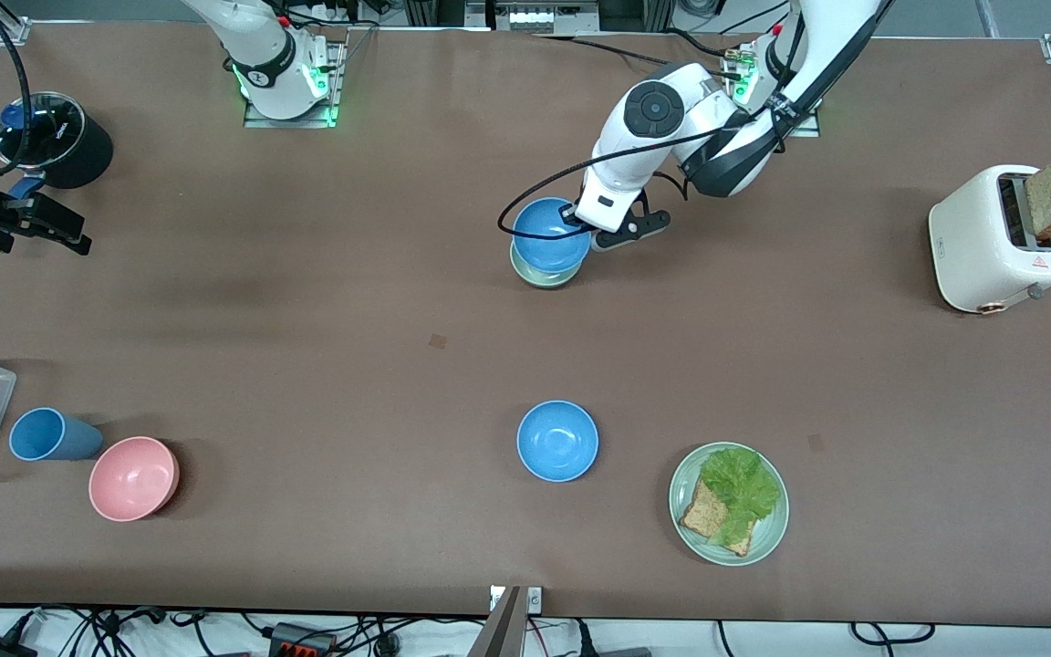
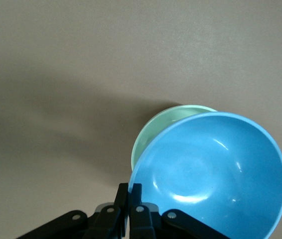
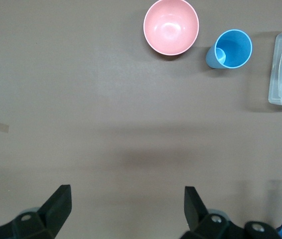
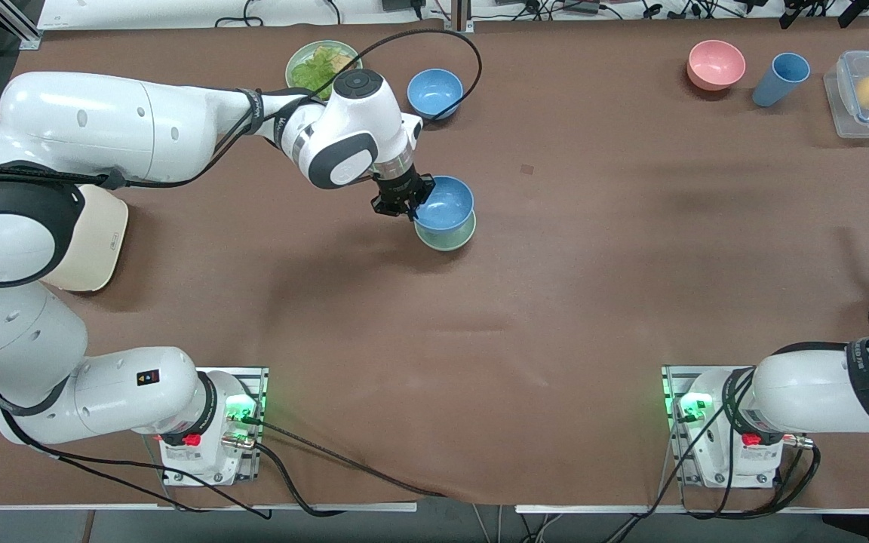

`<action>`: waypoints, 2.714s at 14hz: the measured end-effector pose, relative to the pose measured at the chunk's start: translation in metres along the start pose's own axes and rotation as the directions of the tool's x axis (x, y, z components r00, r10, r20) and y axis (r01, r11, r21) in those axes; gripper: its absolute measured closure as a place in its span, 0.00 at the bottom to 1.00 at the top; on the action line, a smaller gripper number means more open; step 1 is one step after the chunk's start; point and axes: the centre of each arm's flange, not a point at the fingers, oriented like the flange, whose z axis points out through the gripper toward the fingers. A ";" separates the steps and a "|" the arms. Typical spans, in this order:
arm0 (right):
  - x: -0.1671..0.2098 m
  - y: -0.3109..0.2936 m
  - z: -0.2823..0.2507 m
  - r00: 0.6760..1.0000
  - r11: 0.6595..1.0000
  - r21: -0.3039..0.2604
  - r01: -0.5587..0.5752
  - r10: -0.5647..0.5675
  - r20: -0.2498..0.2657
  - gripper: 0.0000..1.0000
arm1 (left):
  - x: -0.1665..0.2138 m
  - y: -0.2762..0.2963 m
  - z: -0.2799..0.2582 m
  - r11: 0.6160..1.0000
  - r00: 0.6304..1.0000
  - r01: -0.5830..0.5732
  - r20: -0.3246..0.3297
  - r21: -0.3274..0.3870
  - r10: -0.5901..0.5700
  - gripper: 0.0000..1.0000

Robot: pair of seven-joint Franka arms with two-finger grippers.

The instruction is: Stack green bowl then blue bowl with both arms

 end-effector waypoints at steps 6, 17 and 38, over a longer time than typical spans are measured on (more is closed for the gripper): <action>0.000 0.000 0.000 1.000 1.000 0.000 0.000 0.000 -0.003 0.00 | -0.002 0.001 0.015 0.999 0.999 0.041 -0.027 0.018 -0.040 0.80; 0.001 0.001 -0.001 1.000 1.000 -0.001 -0.002 0.002 -0.010 0.00 | 0.088 0.012 -0.069 0.996 0.992 0.092 -0.091 -0.014 -0.093 0.69; -0.002 0.002 0.002 1.000 1.000 0.000 -0.003 0.003 0.012 0.00 | 0.282 -0.281 -0.350 0.949 0.951 -0.296 -0.059 0.104 0.303 0.00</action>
